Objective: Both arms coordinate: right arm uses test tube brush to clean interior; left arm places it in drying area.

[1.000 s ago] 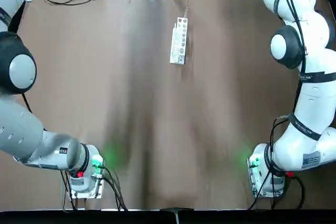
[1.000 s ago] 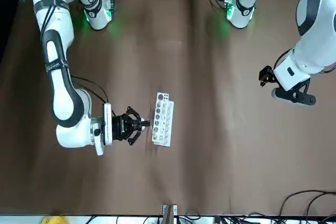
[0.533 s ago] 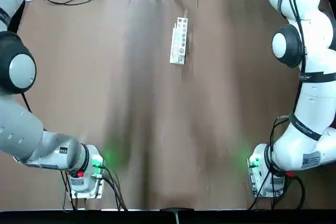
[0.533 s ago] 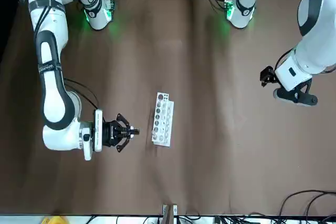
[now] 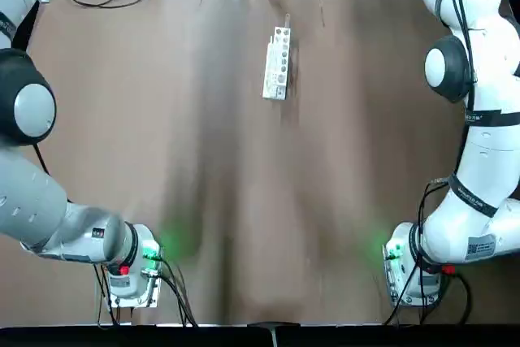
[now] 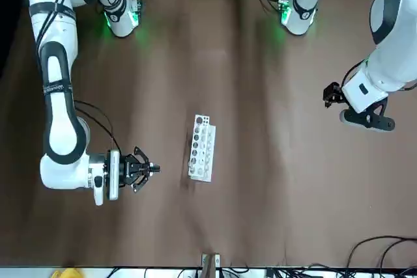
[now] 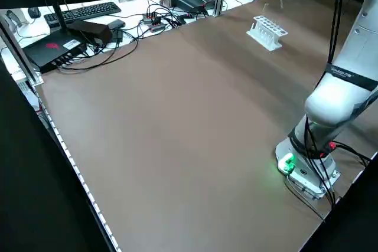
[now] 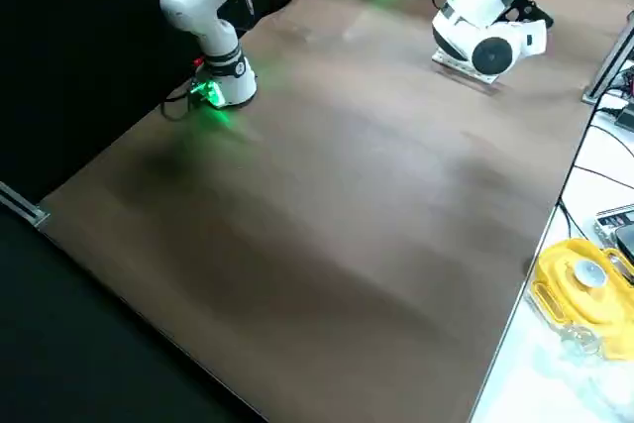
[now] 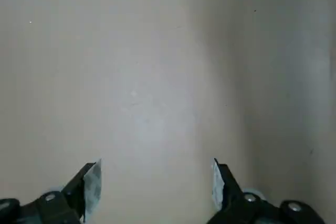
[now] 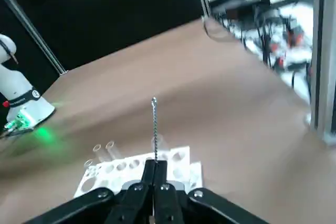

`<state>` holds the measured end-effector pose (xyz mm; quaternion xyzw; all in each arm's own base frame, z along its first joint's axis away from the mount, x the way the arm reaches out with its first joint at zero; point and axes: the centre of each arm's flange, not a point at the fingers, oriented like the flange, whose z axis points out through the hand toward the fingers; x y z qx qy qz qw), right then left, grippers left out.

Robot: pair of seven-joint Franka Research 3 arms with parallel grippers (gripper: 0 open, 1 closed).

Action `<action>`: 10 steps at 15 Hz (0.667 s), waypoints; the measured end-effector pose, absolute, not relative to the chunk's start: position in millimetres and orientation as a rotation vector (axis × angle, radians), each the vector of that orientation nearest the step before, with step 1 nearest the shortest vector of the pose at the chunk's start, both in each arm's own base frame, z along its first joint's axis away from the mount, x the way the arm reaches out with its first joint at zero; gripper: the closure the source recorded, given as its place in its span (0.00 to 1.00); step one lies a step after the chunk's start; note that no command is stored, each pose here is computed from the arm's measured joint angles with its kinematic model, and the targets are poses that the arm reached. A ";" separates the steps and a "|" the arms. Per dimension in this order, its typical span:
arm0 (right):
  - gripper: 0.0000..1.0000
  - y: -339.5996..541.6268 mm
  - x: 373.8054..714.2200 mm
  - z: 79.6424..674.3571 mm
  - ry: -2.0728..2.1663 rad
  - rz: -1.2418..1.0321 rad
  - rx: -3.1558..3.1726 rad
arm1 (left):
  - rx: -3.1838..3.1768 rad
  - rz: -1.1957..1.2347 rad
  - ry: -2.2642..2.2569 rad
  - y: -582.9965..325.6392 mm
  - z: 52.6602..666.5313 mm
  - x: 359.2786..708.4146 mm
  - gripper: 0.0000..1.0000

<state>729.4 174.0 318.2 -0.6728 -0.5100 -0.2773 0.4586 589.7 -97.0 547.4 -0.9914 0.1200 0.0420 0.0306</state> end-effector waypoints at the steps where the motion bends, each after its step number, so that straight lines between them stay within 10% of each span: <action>1: 0.98 172.9 727.9 314.6 -1.227 -0.627 -1.699 | -3.055 0.129 0.373 -98.2 547.4 589.6 0.01; 10: 0.98 159.4 721.5 294.2 -0.966 -0.293 -1.982 | -3.054 0.130 0.375 -99.3 546.9 589.6 0.01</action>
